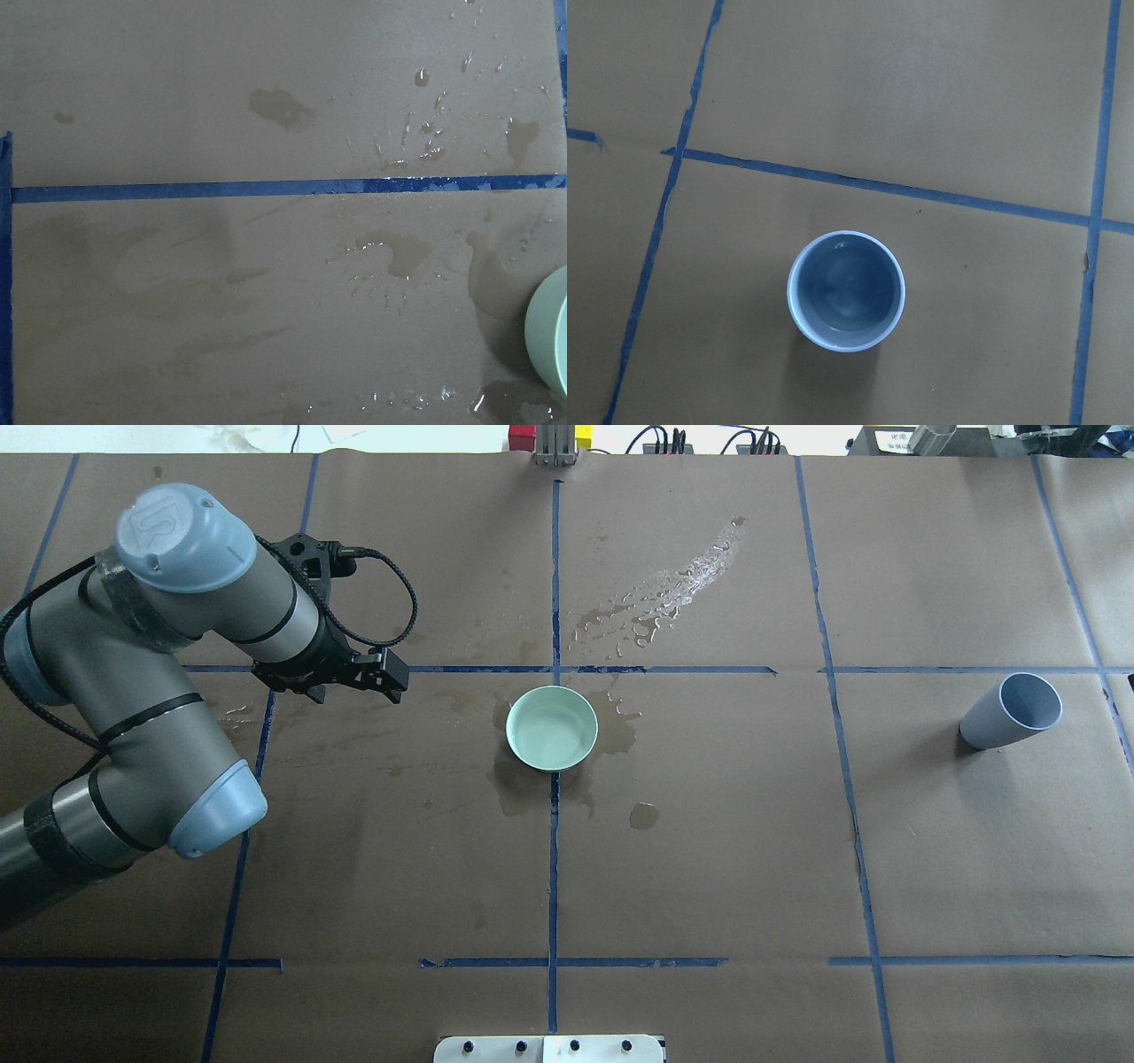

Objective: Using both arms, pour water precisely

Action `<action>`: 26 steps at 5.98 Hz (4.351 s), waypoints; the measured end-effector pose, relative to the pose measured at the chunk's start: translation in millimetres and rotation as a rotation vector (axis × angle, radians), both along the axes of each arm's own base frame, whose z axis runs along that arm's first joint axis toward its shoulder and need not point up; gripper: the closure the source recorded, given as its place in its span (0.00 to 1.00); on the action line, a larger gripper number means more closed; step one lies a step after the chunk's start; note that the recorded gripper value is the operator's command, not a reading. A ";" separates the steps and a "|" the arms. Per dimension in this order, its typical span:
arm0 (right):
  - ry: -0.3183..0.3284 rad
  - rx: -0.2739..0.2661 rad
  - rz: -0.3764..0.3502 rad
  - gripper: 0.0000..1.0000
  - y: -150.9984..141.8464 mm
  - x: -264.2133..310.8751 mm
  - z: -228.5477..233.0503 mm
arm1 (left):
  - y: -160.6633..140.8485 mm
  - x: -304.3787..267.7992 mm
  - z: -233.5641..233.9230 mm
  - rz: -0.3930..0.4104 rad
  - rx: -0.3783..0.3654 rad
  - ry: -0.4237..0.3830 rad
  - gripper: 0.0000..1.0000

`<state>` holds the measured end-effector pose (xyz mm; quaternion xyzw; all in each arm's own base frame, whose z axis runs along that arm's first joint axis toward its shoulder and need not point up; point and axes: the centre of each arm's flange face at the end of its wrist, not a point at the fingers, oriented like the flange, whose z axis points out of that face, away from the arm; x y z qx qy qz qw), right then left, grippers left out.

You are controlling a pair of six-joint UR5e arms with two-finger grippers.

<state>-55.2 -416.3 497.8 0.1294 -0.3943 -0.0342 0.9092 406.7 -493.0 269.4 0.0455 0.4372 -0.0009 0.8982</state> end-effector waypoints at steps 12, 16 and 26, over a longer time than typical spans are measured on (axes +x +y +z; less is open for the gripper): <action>0.036 0.373 0.445 0.00 68.9 -185.2 145.4 | 1.7 0.6 0.5 -0.002 0.000 0.001 0.00; 0.049 0.428 0.510 0.00 51.7 -199.2 140.2 | 2.0 0.6 0.1 -0.001 0.001 0.002 0.00; 0.069 0.461 0.562 0.02 40.4 -204.8 141.4 | 2.1 0.4 -0.3 -0.002 0.003 0.002 0.00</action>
